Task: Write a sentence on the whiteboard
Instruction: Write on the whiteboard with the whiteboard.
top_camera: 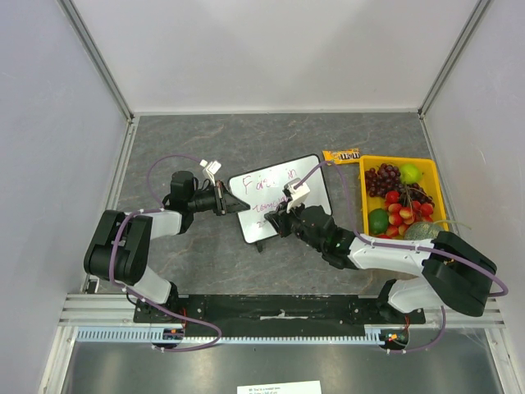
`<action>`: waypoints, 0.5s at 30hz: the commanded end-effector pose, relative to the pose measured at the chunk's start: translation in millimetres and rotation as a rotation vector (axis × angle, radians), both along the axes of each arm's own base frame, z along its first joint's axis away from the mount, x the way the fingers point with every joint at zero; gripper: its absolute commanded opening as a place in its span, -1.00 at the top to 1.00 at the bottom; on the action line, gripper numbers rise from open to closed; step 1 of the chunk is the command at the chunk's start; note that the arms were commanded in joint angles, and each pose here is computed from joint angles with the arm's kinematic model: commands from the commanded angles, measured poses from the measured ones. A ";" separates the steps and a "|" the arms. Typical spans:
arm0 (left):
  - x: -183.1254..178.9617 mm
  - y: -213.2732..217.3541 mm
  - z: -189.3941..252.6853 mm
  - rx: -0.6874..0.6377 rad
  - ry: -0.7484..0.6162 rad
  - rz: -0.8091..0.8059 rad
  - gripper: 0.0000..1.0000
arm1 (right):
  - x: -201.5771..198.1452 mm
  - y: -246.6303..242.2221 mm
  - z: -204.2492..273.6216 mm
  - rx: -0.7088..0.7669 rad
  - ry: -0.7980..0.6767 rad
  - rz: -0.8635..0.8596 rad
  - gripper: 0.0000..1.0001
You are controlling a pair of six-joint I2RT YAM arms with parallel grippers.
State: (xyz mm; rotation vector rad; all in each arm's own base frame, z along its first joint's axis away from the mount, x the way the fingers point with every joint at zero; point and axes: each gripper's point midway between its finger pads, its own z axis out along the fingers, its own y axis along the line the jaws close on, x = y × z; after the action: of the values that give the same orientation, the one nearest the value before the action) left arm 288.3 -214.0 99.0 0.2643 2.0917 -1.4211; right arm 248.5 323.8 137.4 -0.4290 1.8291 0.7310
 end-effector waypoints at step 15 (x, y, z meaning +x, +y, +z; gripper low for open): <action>14.5 25.8 -48.3 0.163 0.066 0.149 0.96 | 15.6 -5.4 9.2 -0.050 -0.026 -0.072 1.00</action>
State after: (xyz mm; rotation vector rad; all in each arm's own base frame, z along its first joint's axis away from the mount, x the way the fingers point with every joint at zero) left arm 288.4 -213.9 98.7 0.2634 2.0925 -1.4217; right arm 260.5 320.4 147.9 -0.3807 1.8235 0.6701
